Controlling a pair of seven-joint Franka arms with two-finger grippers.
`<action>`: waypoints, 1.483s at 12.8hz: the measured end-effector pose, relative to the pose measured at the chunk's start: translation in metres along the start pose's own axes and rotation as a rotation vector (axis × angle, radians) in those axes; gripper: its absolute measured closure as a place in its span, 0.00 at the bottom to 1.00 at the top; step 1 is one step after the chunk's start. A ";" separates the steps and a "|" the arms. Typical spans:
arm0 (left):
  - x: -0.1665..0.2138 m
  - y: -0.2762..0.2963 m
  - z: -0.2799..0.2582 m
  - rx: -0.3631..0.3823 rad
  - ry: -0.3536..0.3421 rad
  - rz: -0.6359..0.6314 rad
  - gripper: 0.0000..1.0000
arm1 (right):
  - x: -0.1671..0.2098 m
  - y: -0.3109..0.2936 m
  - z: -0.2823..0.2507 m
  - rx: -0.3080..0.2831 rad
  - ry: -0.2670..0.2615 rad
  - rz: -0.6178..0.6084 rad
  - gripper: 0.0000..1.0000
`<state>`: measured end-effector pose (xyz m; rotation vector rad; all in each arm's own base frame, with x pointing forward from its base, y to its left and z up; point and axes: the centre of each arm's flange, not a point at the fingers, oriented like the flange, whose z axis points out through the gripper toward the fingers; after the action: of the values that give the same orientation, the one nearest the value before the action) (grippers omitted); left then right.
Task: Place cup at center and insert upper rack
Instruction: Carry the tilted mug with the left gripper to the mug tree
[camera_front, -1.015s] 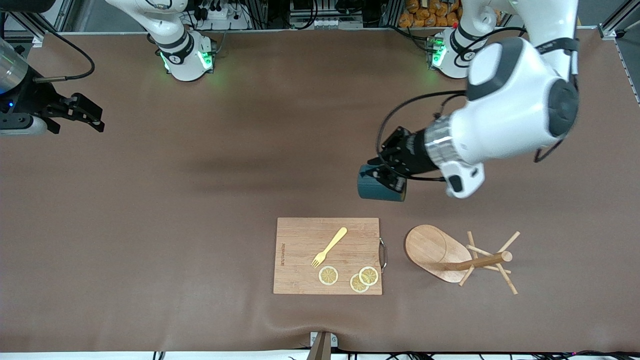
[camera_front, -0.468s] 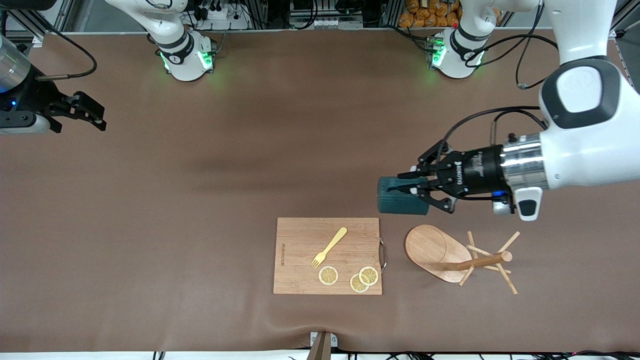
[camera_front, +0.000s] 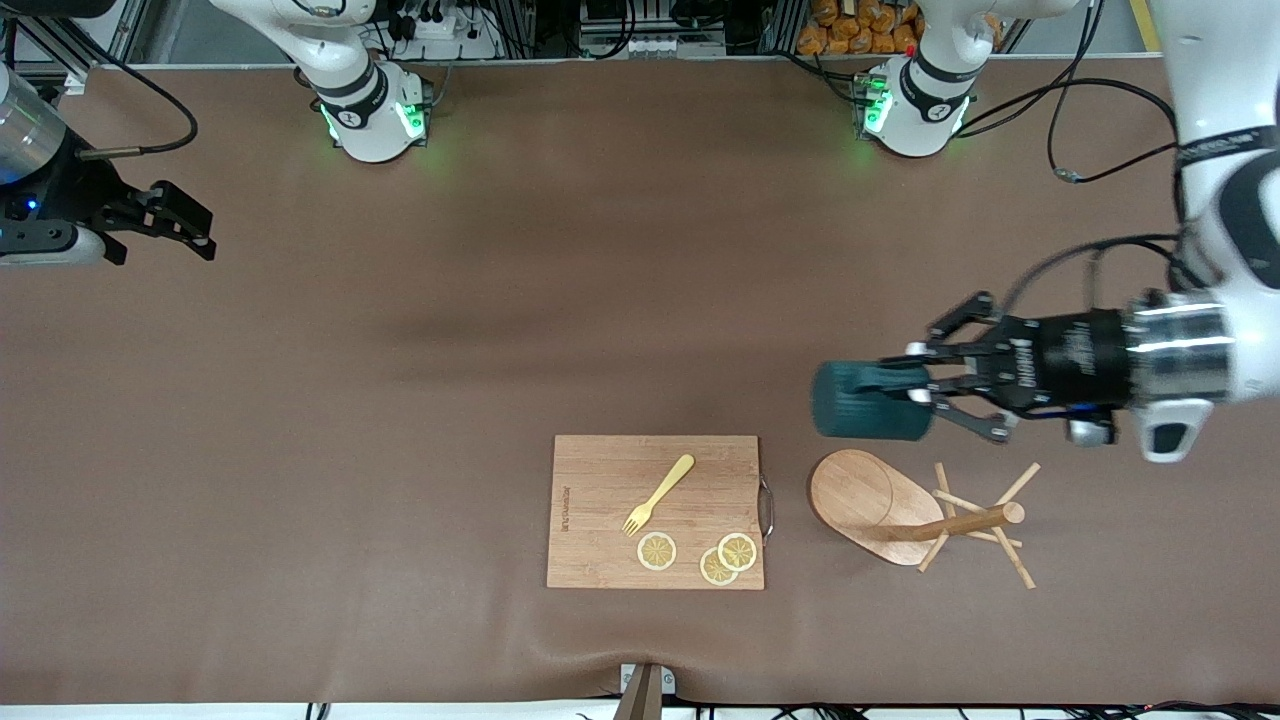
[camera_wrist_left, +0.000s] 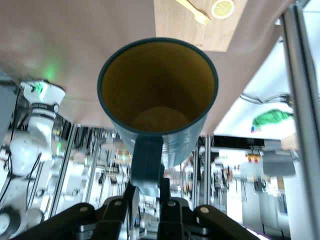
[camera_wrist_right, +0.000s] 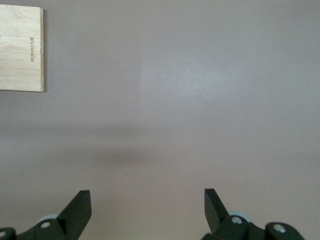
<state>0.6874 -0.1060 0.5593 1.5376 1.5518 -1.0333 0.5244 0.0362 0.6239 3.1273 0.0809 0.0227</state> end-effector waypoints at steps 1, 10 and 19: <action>0.015 0.002 -0.021 -0.009 -0.026 0.008 0.80 | 0.000 0.000 0.000 0.000 -0.001 0.001 0.00; 0.099 0.038 -0.025 -0.069 -0.264 0.131 0.80 | -0.001 0.004 0.000 0.001 -0.005 0.009 0.00; 0.169 0.054 -0.008 -0.098 -0.264 0.315 0.80 | -0.001 0.005 0.000 0.001 -0.006 0.009 0.00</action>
<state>0.7347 -0.0275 0.4070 1.4541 1.1215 -0.9223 0.5240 0.0317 0.6235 3.1283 0.0666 0.0140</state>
